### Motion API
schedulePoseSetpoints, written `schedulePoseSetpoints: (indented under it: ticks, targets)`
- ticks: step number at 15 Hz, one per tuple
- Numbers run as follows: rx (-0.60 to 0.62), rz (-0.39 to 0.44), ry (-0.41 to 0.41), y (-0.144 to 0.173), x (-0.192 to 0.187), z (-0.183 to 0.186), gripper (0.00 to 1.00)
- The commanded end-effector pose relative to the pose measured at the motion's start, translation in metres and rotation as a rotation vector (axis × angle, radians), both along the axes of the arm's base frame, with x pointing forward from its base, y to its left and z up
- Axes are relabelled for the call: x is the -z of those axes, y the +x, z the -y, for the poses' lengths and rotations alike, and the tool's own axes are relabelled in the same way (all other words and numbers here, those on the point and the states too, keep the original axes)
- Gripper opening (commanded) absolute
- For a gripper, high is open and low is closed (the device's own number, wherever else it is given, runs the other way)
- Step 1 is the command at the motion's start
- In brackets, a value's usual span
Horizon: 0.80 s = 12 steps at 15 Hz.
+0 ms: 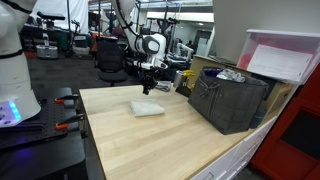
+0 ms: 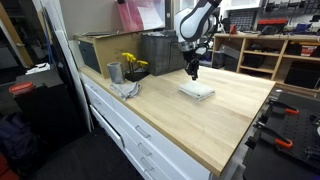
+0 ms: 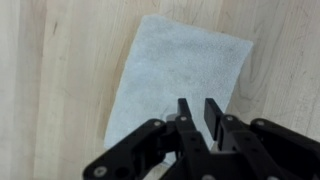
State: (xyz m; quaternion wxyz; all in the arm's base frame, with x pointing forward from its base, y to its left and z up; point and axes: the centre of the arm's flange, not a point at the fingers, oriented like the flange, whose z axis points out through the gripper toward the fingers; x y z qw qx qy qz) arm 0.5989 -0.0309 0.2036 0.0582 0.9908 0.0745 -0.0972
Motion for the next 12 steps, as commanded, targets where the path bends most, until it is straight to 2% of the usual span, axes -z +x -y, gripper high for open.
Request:
schedulePoseSetpoints:
  ticks: [1, 7, 12]
  targets:
    - [-0.02, -0.003, 0.005, -0.005, 0.009, -0.024, 0.56]
    - [-0.077, -0.003, -0.041, 0.001, 0.04, -0.071, 0.99]
    - [-0.082, -0.009, -0.106, 0.003, 0.067, -0.065, 1.0]
